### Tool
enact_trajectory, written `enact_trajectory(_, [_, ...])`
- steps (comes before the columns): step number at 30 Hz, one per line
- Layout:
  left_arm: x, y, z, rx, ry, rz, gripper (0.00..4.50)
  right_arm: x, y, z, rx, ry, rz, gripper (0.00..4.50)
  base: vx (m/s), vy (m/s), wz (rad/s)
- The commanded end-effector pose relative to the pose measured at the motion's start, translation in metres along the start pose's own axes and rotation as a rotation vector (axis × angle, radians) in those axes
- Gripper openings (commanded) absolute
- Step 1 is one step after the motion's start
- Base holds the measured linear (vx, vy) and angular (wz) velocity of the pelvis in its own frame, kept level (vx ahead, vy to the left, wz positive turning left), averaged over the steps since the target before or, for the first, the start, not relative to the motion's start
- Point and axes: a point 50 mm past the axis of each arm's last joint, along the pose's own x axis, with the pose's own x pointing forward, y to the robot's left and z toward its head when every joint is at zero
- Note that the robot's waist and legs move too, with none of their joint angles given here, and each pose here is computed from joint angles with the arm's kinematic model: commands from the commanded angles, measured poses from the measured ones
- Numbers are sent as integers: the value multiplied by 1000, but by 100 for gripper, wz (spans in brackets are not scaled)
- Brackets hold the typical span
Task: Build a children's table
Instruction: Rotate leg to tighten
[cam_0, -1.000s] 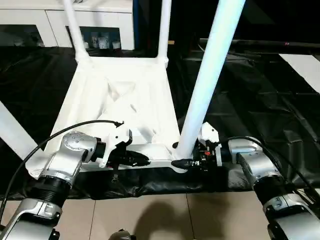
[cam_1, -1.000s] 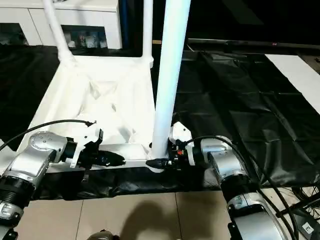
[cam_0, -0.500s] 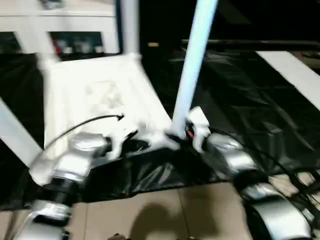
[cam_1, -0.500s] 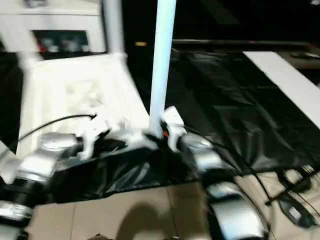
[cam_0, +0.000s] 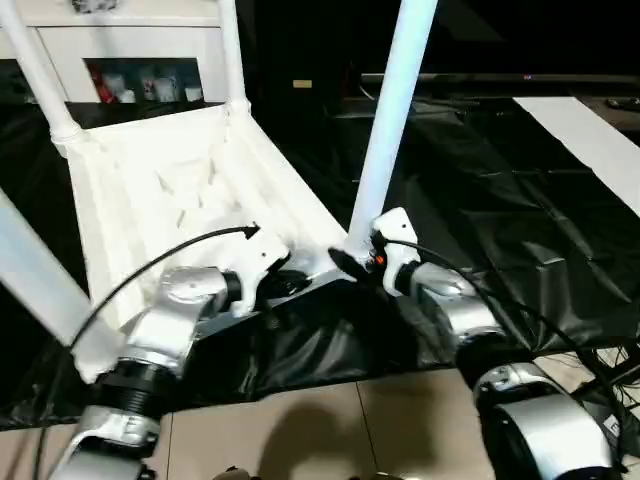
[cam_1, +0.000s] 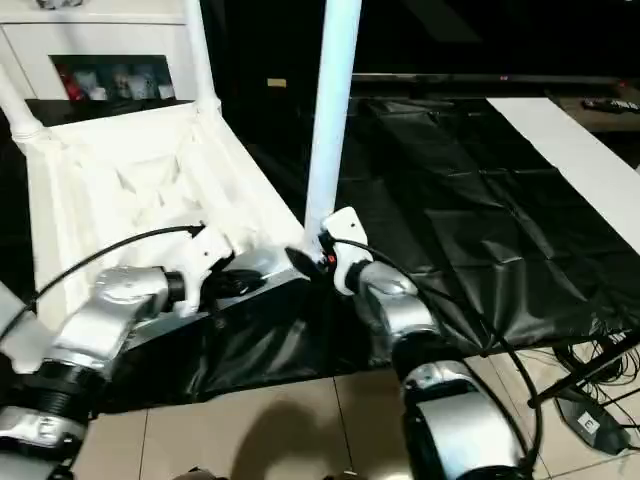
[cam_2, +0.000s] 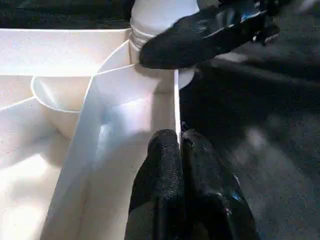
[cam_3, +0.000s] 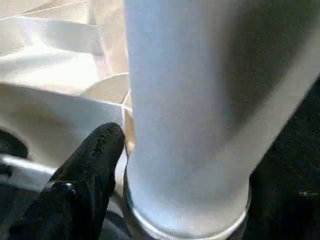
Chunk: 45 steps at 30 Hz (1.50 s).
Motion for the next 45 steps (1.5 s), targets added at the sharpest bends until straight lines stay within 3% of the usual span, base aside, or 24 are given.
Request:
enact_trajectory(1, [13,-16,22,81,-102,-144,0,11,29,-6,-51,38,208,356,0,0,0])
enact_trajectory(5, [9,-11,19,90,-90,-148,0,4,27,-7,-70,33,251,356,0,0,0])
enact_trajectory(9, [-5,7,13,92,-62,-112,0,-22,17,-5,-103,-19,328,356,0,0,0])
enact_trajectory(15, [-10,12,11,114,-43,-124,0,-36,13,-5,-116,-30,352,356,0,0,0])
enact_trajectory(17, [-13,16,8,126,-20,-120,0,-46,9,-5,-121,-33,352,356,0,0,0])
enact_trajectory(19, [-20,24,6,145,2,-102,0,-70,4,-5,-129,-44,335,356,0,0,0])
enact_trajectory(23, [-21,31,10,139,-16,-65,0,-83,4,-3,-129,-58,329,356,0,0,0])
enact_trajectory(24, [-22,32,11,138,-19,-63,27,-87,5,-2,-129,-62,328,362,0,0,0])
enact_trajectory(34, [-33,41,18,166,-76,-10,101,-111,1,6,-116,-87,230,366,0,0,0])
enact_trajectory(37, [-44,48,29,153,-203,147,101,-124,-1,6,-73,-84,126,366,0,0,0])
enact_trajectory(38, [-48,50,34,121,-270,283,101,-131,-2,4,-33,-71,29,366,0,0,0])
enact_trajectory(40, [-47,51,33,91,-279,342,101,-132,-5,3,-32,-59,-50,366,0,0,0])
enact_trajectory(42, [-44,51,28,11,-289,465,101,-133,-11,1,-8,-74,-200,366,0,0,0])
enact_trajectory(43, [-42,49,25,-115,-349,591,101,-130,-16,1,36,-103,-331,366,0,0,0])
enact_trajectory(45, [-39,43,22,-194,-380,655,101,-127,-18,3,56,-127,-424,366,0,0,0])
